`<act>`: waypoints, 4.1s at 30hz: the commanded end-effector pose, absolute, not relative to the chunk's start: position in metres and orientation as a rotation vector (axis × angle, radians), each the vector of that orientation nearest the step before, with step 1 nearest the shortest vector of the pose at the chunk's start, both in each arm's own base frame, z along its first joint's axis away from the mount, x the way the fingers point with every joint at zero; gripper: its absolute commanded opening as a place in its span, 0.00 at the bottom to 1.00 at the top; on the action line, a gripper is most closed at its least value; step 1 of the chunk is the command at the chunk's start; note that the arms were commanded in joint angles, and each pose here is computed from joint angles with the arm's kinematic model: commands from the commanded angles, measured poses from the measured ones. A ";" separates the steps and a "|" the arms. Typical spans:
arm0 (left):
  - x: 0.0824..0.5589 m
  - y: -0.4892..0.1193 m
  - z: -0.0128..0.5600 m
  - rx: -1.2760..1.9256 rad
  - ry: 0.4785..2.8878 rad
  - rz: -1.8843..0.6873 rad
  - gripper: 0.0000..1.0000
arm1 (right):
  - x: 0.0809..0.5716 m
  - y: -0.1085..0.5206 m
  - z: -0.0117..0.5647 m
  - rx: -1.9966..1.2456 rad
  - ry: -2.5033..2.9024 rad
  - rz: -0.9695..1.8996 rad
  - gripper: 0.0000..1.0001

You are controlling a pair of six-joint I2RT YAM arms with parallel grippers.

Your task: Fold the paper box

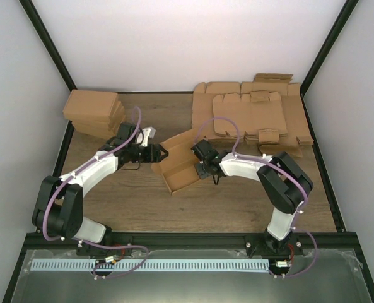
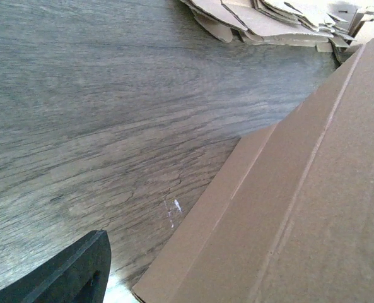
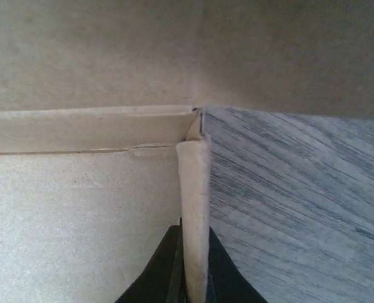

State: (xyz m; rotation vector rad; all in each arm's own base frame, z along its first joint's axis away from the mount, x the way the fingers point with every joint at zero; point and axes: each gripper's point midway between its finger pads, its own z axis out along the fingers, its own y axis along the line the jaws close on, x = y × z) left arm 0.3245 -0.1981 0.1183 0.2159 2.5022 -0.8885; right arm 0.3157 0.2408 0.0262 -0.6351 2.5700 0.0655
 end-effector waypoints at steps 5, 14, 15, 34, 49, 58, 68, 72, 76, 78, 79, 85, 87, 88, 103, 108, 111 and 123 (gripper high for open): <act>0.323 -0.198 0.128 0.238 2.477 -0.874 0.77 | 0.321 0.247 0.036 -0.598 2.517 -0.038 0.37; 0.313 -0.192 0.142 0.217 2.443 -0.842 0.91 | 0.321 0.266 0.058 -0.581 2.468 0.127 0.27; 0.311 -0.190 0.144 0.206 2.442 -0.832 0.92 | 0.322 0.265 0.058 -0.571 2.468 0.120 0.23; 0.283 -0.186 0.165 0.206 2.220 -0.938 1.00 | 0.327 0.246 0.073 -0.208 2.449 0.276 0.40; 0.308 -0.183 0.158 0.162 2.252 -0.815 0.69 | 0.326 0.228 0.154 -0.400 2.196 0.537 0.87; 0.316 -0.194 0.156 0.178 2.268 -0.792 0.48 | 0.351 0.224 0.169 -0.466 2.071 0.566 0.89; 0.319 -0.189 0.149 0.125 2.331 -0.728 0.32 | 0.366 0.240 0.153 -0.520 2.137 0.586 0.68; 0.318 -0.188 0.147 0.105 2.365 -0.708 0.32 | 0.362 0.239 0.149 -0.515 2.170 0.586 0.47; 0.313 -0.193 0.144 0.081 2.392 -0.734 0.32 | 0.346 0.241 0.149 -0.505 2.169 0.602 0.29; 0.309 -0.199 0.145 0.078 2.390 -0.760 0.32 | 0.337 0.245 0.147 -0.515 2.170 0.611 0.23; 0.308 -0.205 0.147 0.075 2.385 -0.779 0.32 | 0.332 0.249 0.147 -0.527 2.170 0.610 0.21; 0.302 -0.224 0.152 0.045 2.373 -0.804 0.40 | 0.315 0.258 0.136 -0.549 2.194 0.608 0.16; 0.302 -0.225 0.151 0.026 2.367 -0.792 0.45 | 0.315 0.253 0.132 -0.521 2.204 0.587 0.15; 0.302 -0.224 0.150 0.013 2.367 -0.787 0.46 | 0.316 0.251 0.130 -0.505 2.209 0.573 0.15; 0.292 -0.221 0.134 0.002 2.391 -0.788 0.31 | 0.300 0.243 0.119 -0.480 2.238 0.602 0.15; 0.281 -0.222 0.119 0.009 2.421 -0.804 0.31 | 0.285 0.239 0.099 -0.492 2.286 0.620 0.15; 0.276 -0.221 0.114 0.012 2.433 -0.803 0.31 | 0.279 0.236 0.092 -0.493 2.303 0.614 0.15; 0.250 -0.210 0.141 0.110 2.378 -0.768 0.78 | 0.281 0.232 0.096 -0.492 2.295 0.578 0.16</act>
